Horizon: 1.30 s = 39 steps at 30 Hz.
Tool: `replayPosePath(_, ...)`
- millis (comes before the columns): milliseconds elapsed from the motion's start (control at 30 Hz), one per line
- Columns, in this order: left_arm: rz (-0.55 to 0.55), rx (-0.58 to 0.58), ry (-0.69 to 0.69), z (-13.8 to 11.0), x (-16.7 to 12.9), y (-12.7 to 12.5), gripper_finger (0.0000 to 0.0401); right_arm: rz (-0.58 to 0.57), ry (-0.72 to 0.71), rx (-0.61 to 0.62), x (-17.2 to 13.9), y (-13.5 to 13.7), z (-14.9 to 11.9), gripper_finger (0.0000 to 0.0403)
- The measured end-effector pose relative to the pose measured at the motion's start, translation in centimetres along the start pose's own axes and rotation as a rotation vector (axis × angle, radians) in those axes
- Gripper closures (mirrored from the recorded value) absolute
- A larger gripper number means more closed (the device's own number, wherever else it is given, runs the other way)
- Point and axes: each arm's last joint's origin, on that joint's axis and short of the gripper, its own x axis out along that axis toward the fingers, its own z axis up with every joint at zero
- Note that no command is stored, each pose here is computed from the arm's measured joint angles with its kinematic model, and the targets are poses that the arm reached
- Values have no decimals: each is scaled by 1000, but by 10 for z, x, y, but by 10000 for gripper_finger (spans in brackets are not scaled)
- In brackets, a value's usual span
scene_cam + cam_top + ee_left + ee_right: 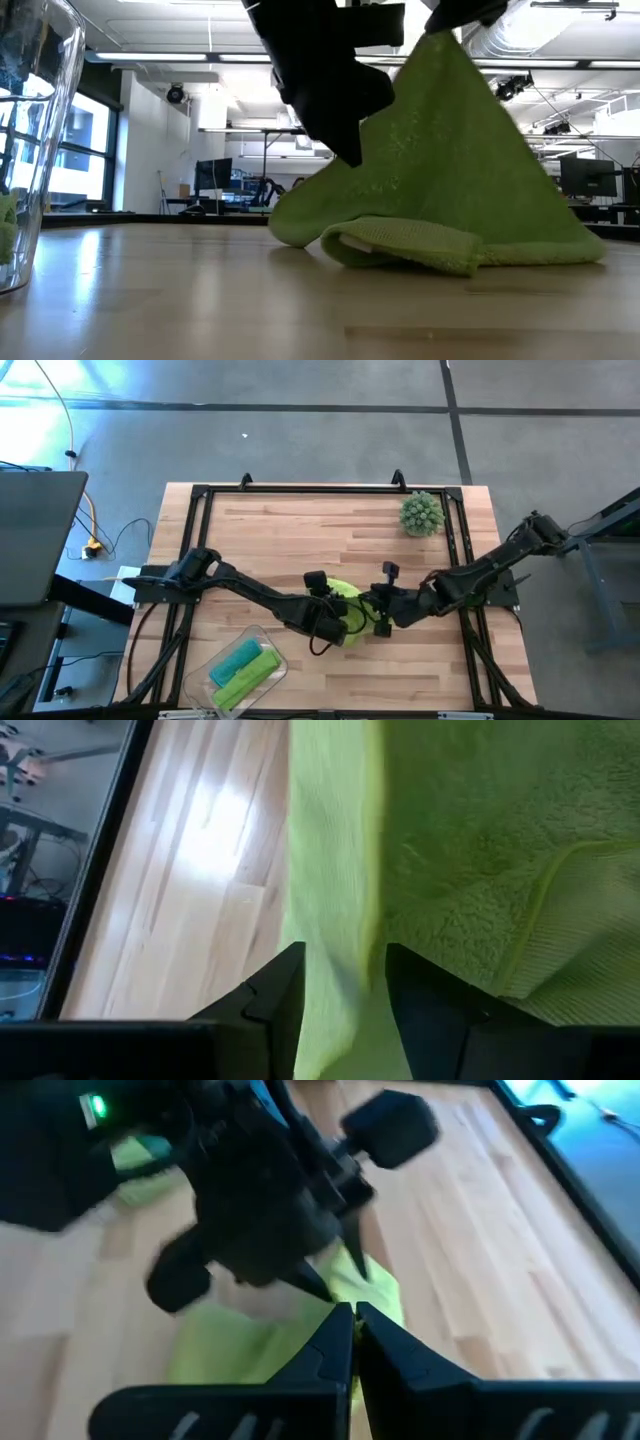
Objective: Roll microfiber towels into tight, uniform cylinder then place into a basket
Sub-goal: Roll the light green microfiber cloth
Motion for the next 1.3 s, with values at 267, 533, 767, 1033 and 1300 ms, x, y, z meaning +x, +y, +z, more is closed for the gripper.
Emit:
replayPosePath(267,-85,30,32,-1,0,-3,303,-53,108,-86,-40,-3,0,403)
replayPosePath(533,-123,24,29,3,5,0,320,39,22,0,-88,-22,2,403)
replayPosePath(767,-318,-9,-84,25,21,4,320,79,33,78,-112,-33,-6,403)
replayPosePath(1033,-452,-62,-312,51,10,10,320,46,191,104,-119,-37,-25,403)
replayPosePath(1300,-583,-181,-542,76,5,18,302,69,166,131,-119,-34,-22,403)
